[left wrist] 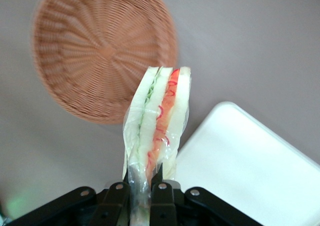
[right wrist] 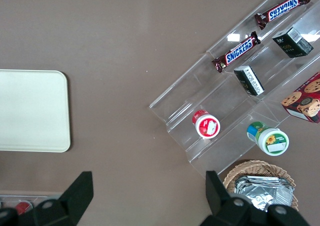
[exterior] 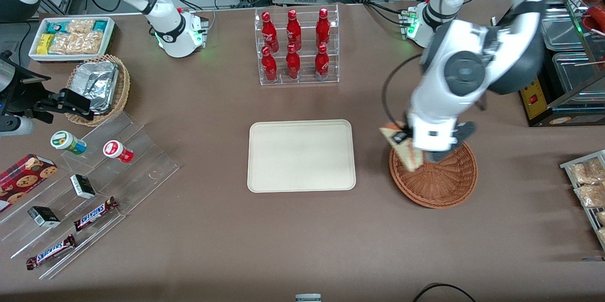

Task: Place sandwich from basket to tray
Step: 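Lift the sandwich and carry it with the left gripper over the tray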

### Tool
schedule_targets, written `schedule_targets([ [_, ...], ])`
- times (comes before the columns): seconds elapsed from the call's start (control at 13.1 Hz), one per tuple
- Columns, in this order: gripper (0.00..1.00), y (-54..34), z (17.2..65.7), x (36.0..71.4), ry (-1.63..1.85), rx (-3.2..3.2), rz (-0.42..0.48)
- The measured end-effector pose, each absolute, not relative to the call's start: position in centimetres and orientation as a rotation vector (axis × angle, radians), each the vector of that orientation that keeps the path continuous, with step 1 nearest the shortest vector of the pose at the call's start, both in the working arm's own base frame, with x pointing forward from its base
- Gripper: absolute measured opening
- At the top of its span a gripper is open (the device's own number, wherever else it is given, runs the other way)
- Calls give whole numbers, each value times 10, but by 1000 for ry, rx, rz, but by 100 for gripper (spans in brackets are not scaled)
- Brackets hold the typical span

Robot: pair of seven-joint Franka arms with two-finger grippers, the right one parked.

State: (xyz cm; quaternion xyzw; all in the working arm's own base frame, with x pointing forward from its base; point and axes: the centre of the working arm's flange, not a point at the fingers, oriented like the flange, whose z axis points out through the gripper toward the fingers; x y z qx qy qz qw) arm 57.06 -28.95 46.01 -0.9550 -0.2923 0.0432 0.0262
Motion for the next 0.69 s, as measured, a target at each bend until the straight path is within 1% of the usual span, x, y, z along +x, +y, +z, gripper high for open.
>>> schedule_targets([
  [0.38, 14, -406, 384, 567, -600, -3015, 150],
  [0.69, 14, -458, 325, 554, -452, -3027, 163],
])
